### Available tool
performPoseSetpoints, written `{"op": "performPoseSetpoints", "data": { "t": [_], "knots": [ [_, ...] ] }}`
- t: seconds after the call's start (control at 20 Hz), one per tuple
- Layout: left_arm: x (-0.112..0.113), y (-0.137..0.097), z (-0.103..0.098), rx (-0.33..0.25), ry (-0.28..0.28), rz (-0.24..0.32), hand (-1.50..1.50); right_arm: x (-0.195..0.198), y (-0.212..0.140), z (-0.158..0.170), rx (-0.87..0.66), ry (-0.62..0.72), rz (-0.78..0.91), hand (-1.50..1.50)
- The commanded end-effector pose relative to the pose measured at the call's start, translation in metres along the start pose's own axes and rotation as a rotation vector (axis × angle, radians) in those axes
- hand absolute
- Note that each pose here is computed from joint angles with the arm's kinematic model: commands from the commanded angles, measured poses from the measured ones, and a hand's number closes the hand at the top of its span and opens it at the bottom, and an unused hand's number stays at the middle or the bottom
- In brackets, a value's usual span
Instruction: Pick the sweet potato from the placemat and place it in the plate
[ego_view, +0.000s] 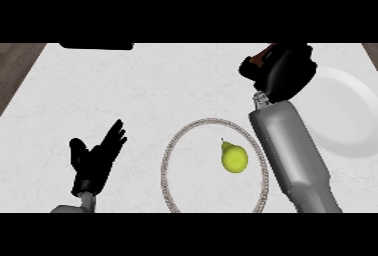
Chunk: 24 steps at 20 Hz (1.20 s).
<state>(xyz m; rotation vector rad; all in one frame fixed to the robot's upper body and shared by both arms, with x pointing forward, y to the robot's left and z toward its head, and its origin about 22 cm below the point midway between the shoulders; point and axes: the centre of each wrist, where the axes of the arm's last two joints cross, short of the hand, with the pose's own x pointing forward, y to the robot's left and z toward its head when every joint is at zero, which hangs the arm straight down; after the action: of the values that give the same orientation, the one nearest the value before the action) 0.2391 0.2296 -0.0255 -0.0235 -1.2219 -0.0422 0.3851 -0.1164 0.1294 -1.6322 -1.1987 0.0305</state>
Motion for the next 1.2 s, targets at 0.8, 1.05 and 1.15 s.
{"op": "performPoseSetpoints", "data": {
  "t": [0.8,1.05,1.15],
  "knots": [
    [-0.010,0.012,0.010,0.016,0.025,0.004,0.00,-0.155,0.040,-0.100,-0.389,0.358,-0.068,1.50],
    [-0.003,0.001,0.001,0.018,0.021,0.002,0.00,-0.206,0.051,-0.118,-0.430,0.363,-0.069,1.50],
    [-0.016,0.012,-0.001,0.026,0.020,-0.010,0.00,-0.219,0.056,-0.119,-0.435,0.363,-0.066,1.50]
  ]
}}
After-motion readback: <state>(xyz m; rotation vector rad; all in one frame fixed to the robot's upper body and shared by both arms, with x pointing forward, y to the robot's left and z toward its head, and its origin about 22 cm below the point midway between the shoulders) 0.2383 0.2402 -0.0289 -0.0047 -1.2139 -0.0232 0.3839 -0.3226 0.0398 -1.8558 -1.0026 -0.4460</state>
